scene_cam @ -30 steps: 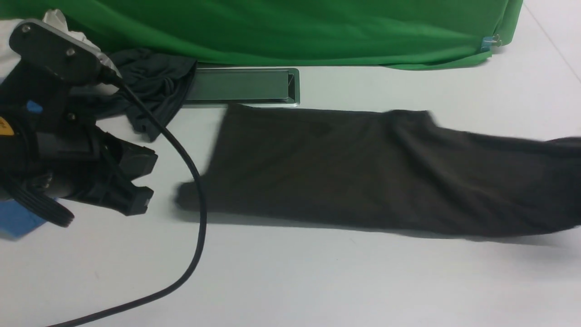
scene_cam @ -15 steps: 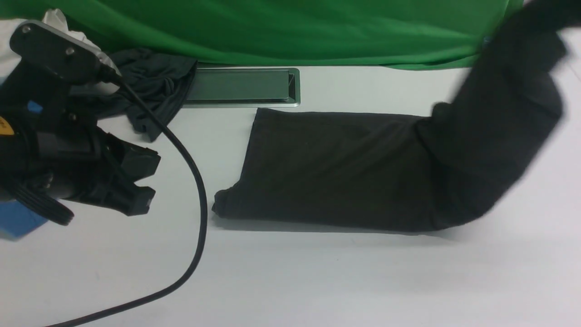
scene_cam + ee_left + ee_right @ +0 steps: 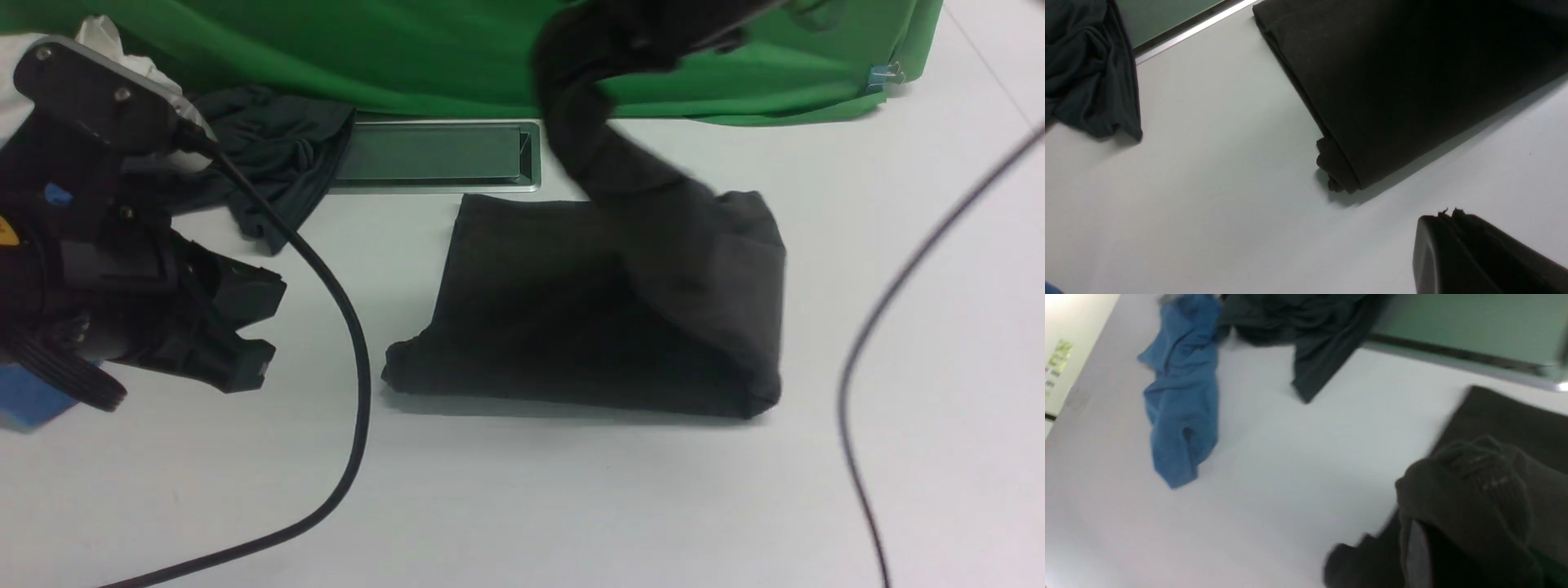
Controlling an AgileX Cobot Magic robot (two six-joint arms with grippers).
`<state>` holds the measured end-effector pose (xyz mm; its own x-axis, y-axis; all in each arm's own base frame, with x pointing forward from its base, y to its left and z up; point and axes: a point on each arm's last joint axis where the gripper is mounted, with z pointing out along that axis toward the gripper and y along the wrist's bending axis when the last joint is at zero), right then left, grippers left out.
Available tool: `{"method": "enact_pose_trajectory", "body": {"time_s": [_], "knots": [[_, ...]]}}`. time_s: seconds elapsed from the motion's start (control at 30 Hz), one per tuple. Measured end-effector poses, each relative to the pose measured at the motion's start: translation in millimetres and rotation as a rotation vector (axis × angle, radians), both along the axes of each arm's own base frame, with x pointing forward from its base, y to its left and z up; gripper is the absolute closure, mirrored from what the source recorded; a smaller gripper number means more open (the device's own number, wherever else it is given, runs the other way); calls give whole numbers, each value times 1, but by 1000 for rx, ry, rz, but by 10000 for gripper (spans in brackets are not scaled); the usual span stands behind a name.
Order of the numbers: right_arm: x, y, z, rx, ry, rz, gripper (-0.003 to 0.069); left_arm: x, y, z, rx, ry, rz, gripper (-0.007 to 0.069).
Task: Fold a long-sleeved shirt on a white desktop.
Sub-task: 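Fold the right end of the dark garment over onto its left end with the right gripper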
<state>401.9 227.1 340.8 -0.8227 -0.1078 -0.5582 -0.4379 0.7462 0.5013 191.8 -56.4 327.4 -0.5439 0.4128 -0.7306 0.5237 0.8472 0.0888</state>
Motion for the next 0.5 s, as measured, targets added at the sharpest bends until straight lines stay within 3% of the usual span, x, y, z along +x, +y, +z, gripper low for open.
{"method": "enact_pose_trajectory", "body": {"time_s": [0.37,0.43,0.5], "knots": [[13,45,-51,-7,86,41,558,0,0,0,0,0,0,608],[15,48,-55,8,101,24,508,0,0,0,0,0,0,608],[15,49,-54,26,111,8,391,0,0,0,0,0,0,608]]}}
